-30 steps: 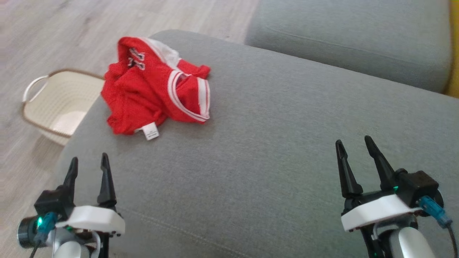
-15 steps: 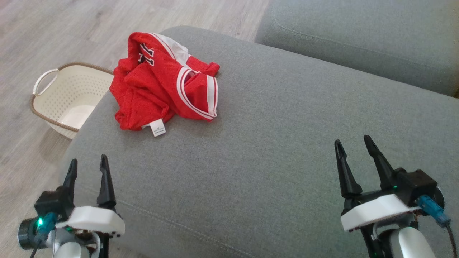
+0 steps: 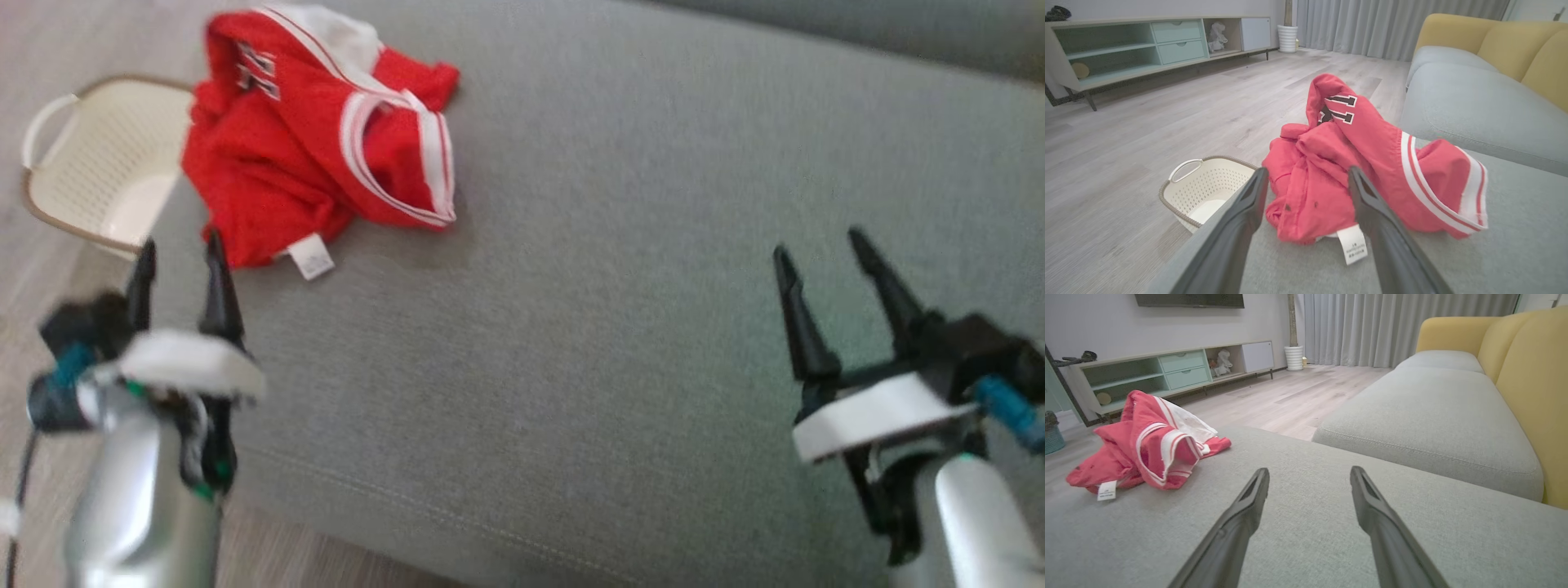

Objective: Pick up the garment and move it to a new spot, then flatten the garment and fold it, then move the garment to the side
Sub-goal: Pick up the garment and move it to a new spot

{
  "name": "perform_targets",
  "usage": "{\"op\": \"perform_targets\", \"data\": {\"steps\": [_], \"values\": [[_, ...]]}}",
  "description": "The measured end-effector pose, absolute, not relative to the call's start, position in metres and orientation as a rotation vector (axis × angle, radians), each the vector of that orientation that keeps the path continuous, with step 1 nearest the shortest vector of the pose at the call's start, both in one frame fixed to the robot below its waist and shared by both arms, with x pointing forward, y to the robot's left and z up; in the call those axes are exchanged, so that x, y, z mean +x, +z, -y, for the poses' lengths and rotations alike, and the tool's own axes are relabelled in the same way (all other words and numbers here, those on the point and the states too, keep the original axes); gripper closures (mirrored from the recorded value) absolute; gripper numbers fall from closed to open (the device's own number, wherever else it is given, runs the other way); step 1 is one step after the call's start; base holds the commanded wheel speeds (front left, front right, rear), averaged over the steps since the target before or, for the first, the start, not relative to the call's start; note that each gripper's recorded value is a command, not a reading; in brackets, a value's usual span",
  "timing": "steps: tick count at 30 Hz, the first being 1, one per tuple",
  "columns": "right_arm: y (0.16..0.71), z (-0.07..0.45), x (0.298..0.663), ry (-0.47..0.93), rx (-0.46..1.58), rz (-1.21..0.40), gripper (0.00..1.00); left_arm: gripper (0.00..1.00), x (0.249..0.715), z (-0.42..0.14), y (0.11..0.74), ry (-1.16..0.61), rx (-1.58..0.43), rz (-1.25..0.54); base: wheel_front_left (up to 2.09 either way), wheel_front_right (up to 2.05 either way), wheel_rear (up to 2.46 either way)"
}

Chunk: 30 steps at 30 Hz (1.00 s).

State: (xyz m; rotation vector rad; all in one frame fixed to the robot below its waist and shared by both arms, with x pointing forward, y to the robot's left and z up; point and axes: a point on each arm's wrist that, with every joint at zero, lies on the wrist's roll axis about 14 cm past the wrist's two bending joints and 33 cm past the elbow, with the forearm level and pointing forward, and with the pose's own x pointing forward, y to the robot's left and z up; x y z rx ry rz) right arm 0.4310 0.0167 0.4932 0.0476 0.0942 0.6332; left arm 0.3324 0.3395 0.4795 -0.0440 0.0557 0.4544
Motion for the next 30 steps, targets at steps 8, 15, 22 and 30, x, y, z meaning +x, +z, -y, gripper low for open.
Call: {"op": "perform_targets", "data": {"steps": [8, 15, 22, 30], "values": [[0.454, 0.004, 0.462, 0.585, 0.045, -0.172, 0.0, 0.0, 0.406, -0.354, 0.437, 0.416, -0.071, -0.205, 0.0, 0.0, 0.0], [0.433, 0.02, 0.473, 0.54, 0.051, -0.21, 0.0, 0.0, 0.439, -0.364, 0.406, 0.428, -0.105, -0.3, 0.0, 0.0, 0.0], [0.424, 0.029, 0.475, 0.516, 0.048, -0.23, 0.0, 1.0, 0.455, -0.378, 0.415, 0.437, -0.089, -0.279, 0.0, 0.0, 0.0], [0.442, 0.031, 0.476, 0.496, 0.059, -0.181, 0.0, 1.0, 0.473, -0.378, 0.518, 0.377, 0.043, 0.021, 0.0, 0.0, 0.0]]}}
